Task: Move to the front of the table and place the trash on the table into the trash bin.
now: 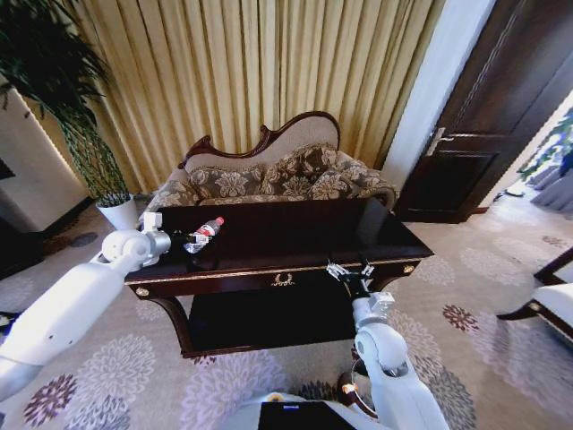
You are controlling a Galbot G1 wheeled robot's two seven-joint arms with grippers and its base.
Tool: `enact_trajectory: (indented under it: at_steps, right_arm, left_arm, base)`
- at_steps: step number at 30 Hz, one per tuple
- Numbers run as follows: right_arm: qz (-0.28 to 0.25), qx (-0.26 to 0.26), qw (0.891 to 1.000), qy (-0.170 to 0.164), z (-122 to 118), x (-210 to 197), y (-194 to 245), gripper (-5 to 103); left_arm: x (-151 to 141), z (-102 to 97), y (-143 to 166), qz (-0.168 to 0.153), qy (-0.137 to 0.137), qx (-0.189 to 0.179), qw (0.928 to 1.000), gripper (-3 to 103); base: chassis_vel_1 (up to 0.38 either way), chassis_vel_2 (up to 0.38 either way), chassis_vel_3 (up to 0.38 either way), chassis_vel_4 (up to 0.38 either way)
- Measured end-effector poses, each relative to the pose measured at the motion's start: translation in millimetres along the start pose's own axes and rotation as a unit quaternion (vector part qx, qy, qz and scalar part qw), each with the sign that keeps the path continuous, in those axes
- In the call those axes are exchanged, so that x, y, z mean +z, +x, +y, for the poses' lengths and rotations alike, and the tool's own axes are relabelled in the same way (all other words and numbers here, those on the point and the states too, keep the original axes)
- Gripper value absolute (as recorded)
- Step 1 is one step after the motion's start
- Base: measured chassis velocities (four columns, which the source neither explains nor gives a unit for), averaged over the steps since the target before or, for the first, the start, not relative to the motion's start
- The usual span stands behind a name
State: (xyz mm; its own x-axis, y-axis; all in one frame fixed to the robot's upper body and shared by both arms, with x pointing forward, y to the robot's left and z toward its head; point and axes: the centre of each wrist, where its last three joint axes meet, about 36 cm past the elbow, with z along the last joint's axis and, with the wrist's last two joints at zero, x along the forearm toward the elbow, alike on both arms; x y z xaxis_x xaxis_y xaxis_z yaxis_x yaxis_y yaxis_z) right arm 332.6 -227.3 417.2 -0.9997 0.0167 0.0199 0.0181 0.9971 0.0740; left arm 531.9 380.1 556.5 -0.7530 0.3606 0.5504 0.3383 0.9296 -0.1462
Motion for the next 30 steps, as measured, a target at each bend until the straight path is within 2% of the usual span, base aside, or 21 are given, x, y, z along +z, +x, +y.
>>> enact_trajectory:
  at_steps: [11,30]
  right_arm:
    - [-0.002,0.0,1.0,0.009,3,6,0,100]
    - [0.003,-0.002,1.0,0.006,6,11,-2,100]
  left_arm:
    - [4,4.5,2,0.001,0.005,-0.007,1.0,100]
    - [13,10.4,6,0.008,0.01,-0.016,0.9998,100]
  base:
    - [0.0,0.0,0.0,0.0]
    - [0.0,0.0,0.0,0.0]
